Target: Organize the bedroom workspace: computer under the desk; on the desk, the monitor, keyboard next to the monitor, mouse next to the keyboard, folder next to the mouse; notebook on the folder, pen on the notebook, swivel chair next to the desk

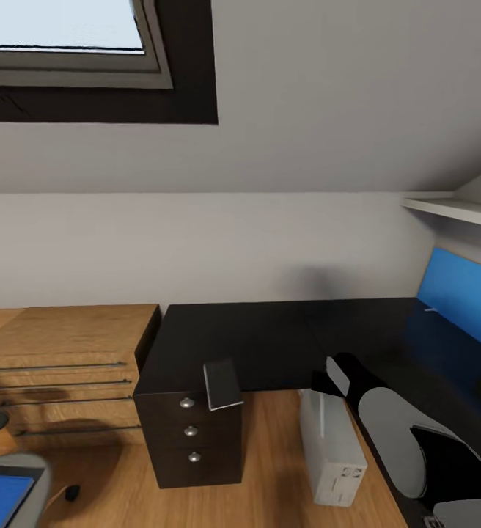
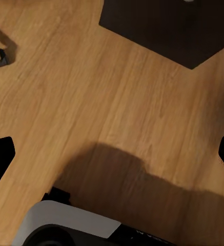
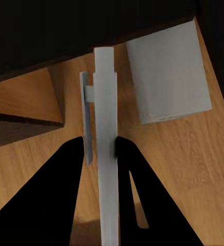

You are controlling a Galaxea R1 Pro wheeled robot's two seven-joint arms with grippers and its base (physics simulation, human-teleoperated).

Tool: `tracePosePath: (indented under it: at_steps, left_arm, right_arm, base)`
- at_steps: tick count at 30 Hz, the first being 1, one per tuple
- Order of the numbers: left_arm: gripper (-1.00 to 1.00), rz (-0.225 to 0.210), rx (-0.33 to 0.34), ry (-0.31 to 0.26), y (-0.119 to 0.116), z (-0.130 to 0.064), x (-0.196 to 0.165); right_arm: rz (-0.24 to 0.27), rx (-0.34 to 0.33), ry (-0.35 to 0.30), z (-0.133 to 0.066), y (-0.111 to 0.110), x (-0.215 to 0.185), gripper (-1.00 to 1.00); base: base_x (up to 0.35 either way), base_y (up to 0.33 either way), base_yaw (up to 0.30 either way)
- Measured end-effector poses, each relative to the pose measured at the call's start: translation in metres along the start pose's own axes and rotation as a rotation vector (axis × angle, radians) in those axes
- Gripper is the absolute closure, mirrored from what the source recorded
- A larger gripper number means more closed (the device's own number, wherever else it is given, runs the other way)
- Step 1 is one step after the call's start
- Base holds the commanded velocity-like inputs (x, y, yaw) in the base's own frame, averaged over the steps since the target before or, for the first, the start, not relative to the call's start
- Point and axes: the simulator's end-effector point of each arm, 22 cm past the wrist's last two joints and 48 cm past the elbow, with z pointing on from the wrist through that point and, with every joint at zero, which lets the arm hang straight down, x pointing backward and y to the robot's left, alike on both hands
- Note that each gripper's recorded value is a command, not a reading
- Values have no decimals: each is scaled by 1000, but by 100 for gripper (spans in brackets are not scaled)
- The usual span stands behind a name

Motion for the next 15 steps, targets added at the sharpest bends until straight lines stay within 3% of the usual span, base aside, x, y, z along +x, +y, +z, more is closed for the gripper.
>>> tracePosePath:
  at_steps: [6, 15]
  left_arm:
    - [-100, 0, 0, 1, 0, 0, 0]
    - [-100, 1, -4, 7, 1, 0, 3]
  right_arm:
    - [-1, -3, 3, 0, 2, 1, 100]
    - [-3, -3, 20, 4, 3, 6, 100]
  base:
    - [286, 0, 22]
    - [181, 0, 143]
